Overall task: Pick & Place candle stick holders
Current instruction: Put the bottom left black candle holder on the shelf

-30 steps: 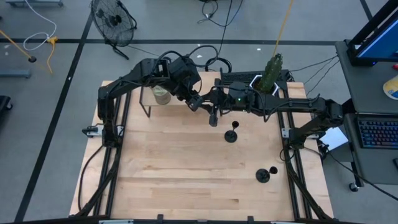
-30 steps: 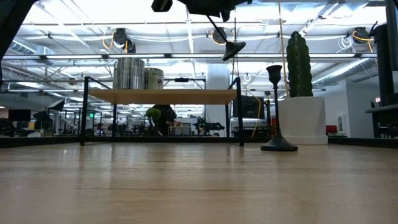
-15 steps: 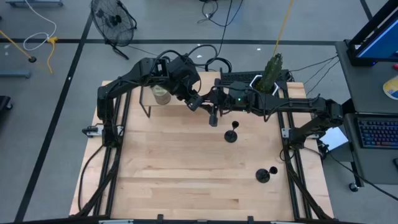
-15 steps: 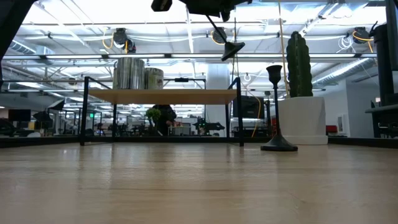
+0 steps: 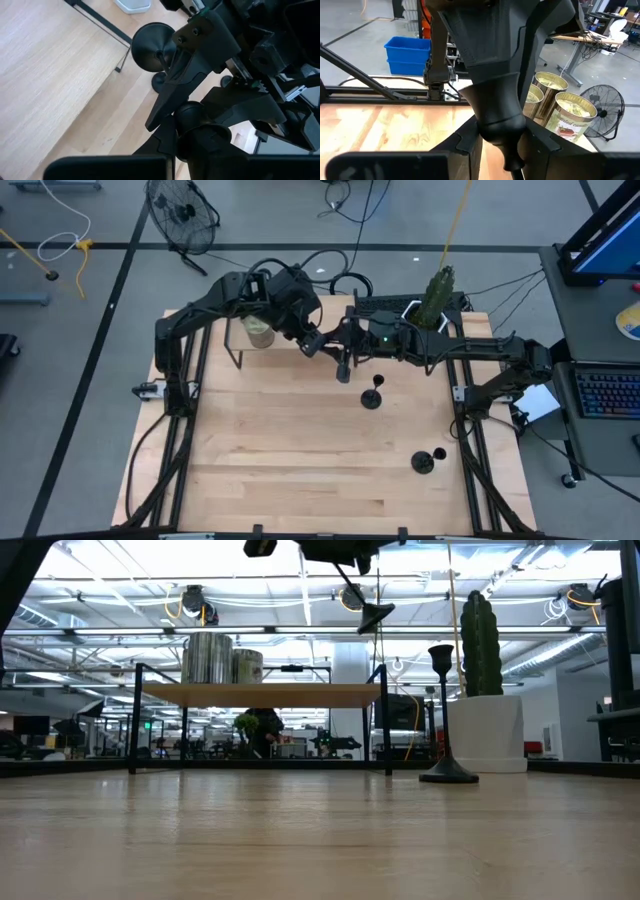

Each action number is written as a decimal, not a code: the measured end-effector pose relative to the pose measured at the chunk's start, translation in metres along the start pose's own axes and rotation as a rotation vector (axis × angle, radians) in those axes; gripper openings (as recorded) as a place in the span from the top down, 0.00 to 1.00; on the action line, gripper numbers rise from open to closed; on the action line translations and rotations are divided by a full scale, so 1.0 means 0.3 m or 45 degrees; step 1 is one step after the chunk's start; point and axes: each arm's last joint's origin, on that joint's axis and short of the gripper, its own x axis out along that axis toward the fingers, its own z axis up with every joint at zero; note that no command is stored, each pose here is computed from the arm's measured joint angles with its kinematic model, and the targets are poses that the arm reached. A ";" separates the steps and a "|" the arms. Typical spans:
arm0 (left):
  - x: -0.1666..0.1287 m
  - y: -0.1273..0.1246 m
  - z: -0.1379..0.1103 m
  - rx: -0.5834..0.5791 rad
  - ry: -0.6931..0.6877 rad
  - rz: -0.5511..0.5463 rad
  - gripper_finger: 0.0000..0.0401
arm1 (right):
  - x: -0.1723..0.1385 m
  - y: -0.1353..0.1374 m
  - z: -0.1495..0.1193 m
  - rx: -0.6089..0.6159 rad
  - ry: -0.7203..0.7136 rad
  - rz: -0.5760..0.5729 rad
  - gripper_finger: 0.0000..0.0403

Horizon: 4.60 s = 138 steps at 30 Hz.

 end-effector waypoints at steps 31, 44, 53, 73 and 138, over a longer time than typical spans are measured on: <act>-0.007 0.007 -0.006 0.013 0.033 -0.001 0.96 | 0.003 0.001 -0.007 -0.038 0.012 0.006 0.94; -0.007 0.007 -0.003 0.020 0.017 0.004 0.94 | 0.003 -0.002 -0.005 -0.004 0.006 -0.028 0.95; -0.008 0.007 0.003 0.050 -0.005 -0.001 0.94 | 0.003 -0.003 -0.004 -0.002 0.005 -0.035 0.95; -0.031 0.032 0.013 0.031 -0.030 0.009 0.53 | 0.001 -0.007 0.001 0.029 -0.005 -0.067 0.95; -0.332 0.048 -0.339 0.294 -0.597 0.263 0.46 | 0.122 -0.594 -0.230 0.319 -0.295 -0.559 0.95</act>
